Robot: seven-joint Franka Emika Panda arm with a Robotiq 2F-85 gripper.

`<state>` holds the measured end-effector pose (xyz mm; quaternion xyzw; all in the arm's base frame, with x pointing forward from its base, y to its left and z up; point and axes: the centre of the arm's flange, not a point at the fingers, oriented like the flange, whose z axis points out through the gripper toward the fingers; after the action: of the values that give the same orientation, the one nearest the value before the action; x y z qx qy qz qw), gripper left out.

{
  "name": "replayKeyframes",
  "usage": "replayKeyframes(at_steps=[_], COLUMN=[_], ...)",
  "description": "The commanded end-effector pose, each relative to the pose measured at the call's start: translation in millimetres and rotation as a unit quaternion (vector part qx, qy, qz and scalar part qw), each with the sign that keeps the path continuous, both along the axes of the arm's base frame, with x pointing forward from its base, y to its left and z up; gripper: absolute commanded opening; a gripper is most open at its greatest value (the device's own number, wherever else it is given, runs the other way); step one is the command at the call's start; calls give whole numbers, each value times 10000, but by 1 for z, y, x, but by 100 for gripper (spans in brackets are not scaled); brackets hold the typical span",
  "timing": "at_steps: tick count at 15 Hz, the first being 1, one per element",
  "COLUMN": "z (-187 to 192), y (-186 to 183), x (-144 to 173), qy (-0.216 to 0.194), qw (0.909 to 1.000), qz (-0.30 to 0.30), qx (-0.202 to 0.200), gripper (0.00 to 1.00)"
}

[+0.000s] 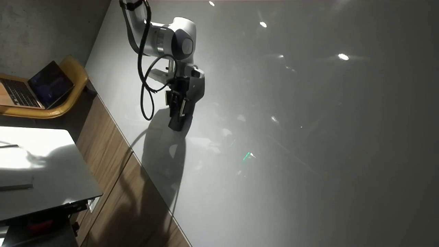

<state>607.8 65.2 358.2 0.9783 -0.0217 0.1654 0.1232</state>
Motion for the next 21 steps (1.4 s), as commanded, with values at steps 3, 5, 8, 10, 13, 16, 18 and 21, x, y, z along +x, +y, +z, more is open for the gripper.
replayKeyframes(at_steps=[3,5,8,10,13,16,18,21], z=[2,-10,-26,-25,-18,-16,-26,-47], y=[-17,-13,-11,-8,-13,-22,-30,-39], x=[-17,-45,-85,-104,-121,-132,-135,-137], qy=[-15,369,1217,1826,2614,3191,3488,3858], qw=[9996,9986,9914,9820,9638,9460,9349,9184], qz=[43,38,-10,-25,-133,-151,-107,157], qx=[287,375,479,485,508,554,644,867], gripper=[29,29,29,29,29,29,29,29])
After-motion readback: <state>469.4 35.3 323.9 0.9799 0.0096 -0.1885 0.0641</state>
